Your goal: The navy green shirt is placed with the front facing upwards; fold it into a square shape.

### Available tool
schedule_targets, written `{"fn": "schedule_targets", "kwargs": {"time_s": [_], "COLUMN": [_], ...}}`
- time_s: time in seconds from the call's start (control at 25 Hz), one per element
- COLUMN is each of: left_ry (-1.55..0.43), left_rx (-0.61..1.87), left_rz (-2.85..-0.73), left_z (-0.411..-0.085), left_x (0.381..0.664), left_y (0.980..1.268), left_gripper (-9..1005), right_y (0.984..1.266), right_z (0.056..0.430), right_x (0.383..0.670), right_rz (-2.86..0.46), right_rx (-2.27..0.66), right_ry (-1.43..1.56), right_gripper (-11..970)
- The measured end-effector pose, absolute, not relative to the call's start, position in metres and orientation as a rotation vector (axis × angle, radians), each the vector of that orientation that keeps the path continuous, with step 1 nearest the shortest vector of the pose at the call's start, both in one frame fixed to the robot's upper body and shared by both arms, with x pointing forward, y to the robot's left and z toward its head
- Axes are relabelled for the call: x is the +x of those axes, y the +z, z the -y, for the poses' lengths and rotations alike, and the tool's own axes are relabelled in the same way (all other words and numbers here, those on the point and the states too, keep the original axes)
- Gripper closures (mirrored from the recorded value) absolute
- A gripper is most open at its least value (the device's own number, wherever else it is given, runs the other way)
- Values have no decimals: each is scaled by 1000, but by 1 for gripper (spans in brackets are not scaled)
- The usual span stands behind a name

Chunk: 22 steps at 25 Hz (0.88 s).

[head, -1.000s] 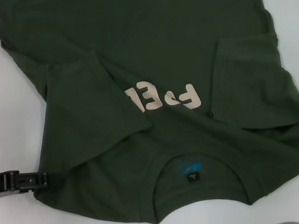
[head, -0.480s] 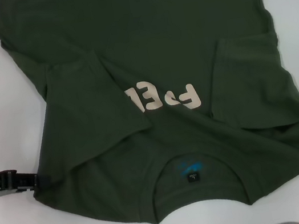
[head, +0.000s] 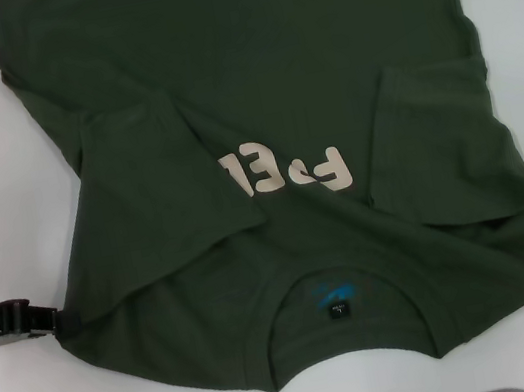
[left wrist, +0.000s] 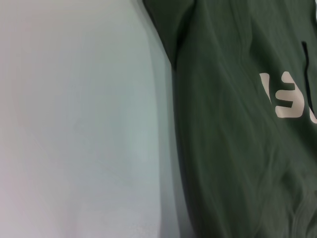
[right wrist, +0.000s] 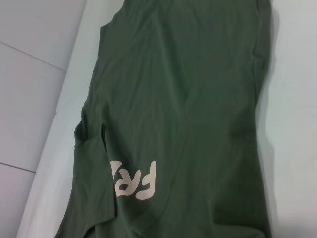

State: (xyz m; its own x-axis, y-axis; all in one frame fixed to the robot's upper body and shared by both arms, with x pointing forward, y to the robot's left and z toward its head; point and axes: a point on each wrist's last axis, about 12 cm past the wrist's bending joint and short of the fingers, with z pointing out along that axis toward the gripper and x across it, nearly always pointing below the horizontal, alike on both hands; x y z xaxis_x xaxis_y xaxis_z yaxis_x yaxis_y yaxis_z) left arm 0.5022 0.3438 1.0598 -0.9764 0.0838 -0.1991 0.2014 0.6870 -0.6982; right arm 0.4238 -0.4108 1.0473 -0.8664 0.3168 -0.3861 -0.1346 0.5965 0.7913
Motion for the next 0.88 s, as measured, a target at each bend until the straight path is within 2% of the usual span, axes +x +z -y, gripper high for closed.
{"fn": "schedule_targets", "kwargs": {"time_s": [0.16,0.44,0.88], "left_ry": [-1182,-1203,-1200], "left_rx": [260,329,377], "left_rz": [-2743,-2747,-2769], "left_z": [-341,-341,-362], "left_x": [503,506,502], "left_y": [1062,1070,1085], "left_gripper": [975,975,976], "right_y": [1047,1043,1032], "right_z": [411,413,412], "right_x": [424,418,392], "right_rz": [-2330,-2338,-2309], "right_rx": [144,170,204], "right_ry": [1209,1189,1192], "right_gripper": [956,956,957]}}
